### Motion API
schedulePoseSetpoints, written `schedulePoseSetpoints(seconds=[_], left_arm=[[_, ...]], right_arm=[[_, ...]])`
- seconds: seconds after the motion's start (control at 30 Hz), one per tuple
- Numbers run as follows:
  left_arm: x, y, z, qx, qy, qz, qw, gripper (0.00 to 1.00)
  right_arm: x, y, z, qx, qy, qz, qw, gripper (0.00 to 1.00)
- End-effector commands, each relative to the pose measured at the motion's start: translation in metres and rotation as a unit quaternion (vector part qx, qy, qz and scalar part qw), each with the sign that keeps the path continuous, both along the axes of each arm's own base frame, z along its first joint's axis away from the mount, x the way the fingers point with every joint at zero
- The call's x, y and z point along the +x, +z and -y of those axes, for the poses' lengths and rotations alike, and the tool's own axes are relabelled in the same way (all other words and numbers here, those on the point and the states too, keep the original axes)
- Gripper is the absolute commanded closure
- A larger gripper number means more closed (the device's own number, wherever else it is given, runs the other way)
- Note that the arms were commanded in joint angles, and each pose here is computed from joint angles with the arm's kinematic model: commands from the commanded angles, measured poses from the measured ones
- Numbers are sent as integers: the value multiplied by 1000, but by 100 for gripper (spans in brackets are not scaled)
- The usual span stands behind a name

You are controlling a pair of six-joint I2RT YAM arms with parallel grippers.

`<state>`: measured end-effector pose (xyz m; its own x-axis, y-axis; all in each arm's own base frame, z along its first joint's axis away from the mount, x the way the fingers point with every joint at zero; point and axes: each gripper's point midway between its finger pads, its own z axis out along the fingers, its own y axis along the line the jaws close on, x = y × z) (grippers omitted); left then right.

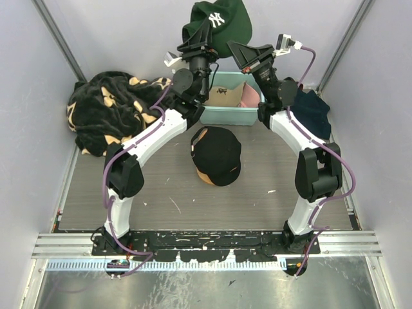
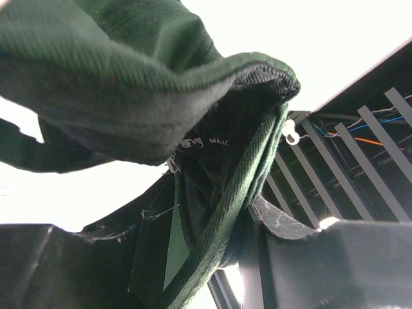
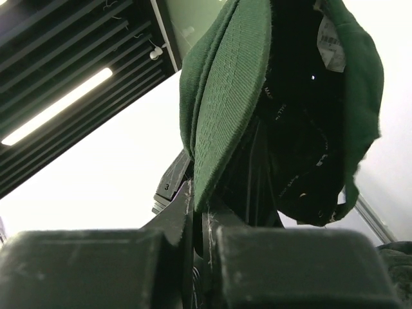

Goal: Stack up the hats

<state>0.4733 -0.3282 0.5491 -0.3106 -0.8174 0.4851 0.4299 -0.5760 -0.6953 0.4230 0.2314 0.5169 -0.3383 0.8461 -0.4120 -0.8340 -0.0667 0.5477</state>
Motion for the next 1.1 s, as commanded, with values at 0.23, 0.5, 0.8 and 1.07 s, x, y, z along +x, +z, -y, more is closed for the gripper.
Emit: schedulePoseSetpoints(seconds=[0.23,0.5,0.8,1.07], left_arm=[[4,-44,-49,54,15,36,998,1],[5,-113,-72,110,-20,21,994,2],[0,-174,-88,208,-174,24,962,2],[-52,-213,-73,300,-336,56,891,2]], right_arm=[[-16,56,32,-40,-5,-41,998,99],[-5,47,59,-46,95,-163,981,99],[-40,22,60,-46,191,-240,951,99],[-75,10,76,22,265,-249,931,99]])
